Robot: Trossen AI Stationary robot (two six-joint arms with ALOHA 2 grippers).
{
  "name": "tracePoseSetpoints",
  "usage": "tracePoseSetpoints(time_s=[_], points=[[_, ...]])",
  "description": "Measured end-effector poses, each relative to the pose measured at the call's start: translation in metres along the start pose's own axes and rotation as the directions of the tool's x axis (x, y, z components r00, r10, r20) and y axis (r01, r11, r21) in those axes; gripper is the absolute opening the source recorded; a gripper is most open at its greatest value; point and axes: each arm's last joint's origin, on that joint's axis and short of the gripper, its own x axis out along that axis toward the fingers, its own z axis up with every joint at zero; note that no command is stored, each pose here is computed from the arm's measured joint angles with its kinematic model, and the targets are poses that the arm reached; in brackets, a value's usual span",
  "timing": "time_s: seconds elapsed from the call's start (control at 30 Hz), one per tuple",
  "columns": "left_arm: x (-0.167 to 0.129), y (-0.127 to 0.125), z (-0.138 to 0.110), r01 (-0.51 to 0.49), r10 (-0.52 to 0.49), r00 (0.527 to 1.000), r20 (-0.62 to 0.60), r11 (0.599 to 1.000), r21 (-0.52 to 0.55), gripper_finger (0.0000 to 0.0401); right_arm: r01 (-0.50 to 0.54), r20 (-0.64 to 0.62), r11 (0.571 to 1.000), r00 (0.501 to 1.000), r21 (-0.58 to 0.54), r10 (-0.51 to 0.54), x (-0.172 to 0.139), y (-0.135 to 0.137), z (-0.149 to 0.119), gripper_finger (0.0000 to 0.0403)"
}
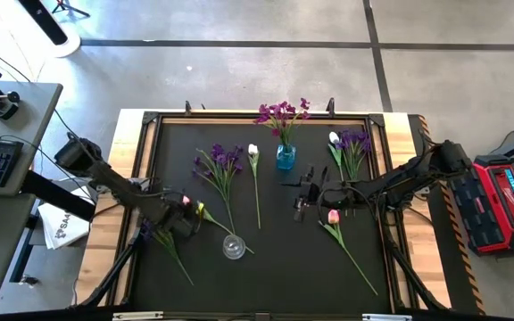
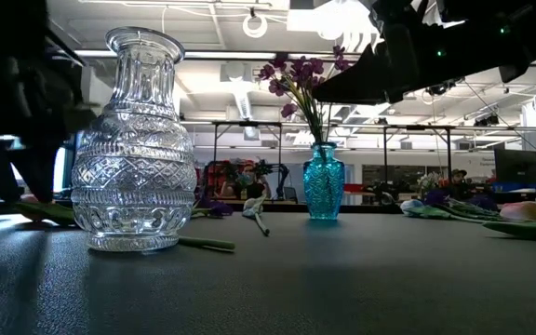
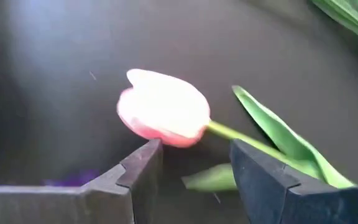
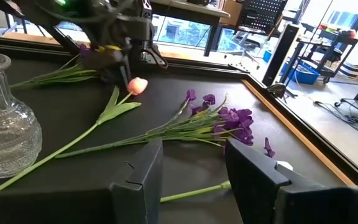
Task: Sort flowers into vase by color
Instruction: Put the left pink flower into the transparent vase
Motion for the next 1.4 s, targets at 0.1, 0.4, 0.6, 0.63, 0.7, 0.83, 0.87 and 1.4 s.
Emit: tracePoseSetpoints(time_s=[0.1, 0.4, 0.6, 0.63, 0.7, 0.83, 0.87, 1.4], points=[[0.014, 0.005, 0.012, -0.067, 0.067, 0.998, 0.017, 0.998, 0.015, 0.0177, 0.000, 0.000, 1.000, 1.000, 0.017, 0.000, 0.000, 0.000, 0.000, 0.0144], [0.034, 0.002, 0.052, -0.150, 0.129, 0.975, 0.179, 0.982, 0.111, 0.0176, 0.000, 0.000, 0.999, 1.000, 0.052, 0.000, 0.000, 0.000, 0.000, 0.0144], [0.040, 0.008, 0.088, -0.246, 0.194, 0.944, 0.267, 0.953, 0.176, 0.0176, 0.000, 0.000, 0.997, 1.000, 0.081, 0.000, 0.000, 0.000, 0.000, 0.0144], [0.039, 0.010, 0.093, -0.249, 0.196, 0.942, 0.272, 0.952, 0.176, 0.0176, 0.000, 0.000, 0.997, 1.000, 0.082, 0.000, 0.000, 0.000, 0.000, 0.0144], [0.035, 0.014, 0.101, -0.240, 0.189, 0.943, 0.273, 0.956, 0.169, 0.0176, 0.000, 0.000, 0.997, 1.000, 0.082, 0.000, 0.000, 0.000, 0.000, 0.0144], [0.021, 0.018, 0.106, -0.151, 0.112, 0.960, 0.256, 0.978, 0.141, 0.0176, 0.000, 0.000, 0.997, 1.000, 0.082, 0.000, 0.000, 0.000, 0.000, 0.0144], [0.018, 0.019, 0.105, -0.124, 0.088, 0.965, 0.247, 0.984, 0.131, 0.0176, 0.000, 0.000, 0.997, 1.000, 0.082, 0.000, 0.000, 0.000, 0.000, 0.0144], [0.008, 0.008, 0.055, 0.058, -0.033, 0.977, 0.210, 0.992, -0.113, 0.0176, -0.040, -0.004, 0.996, 0.999, 0.075, 0.040, 0.000, 0.001, -0.001, 0.0144]])
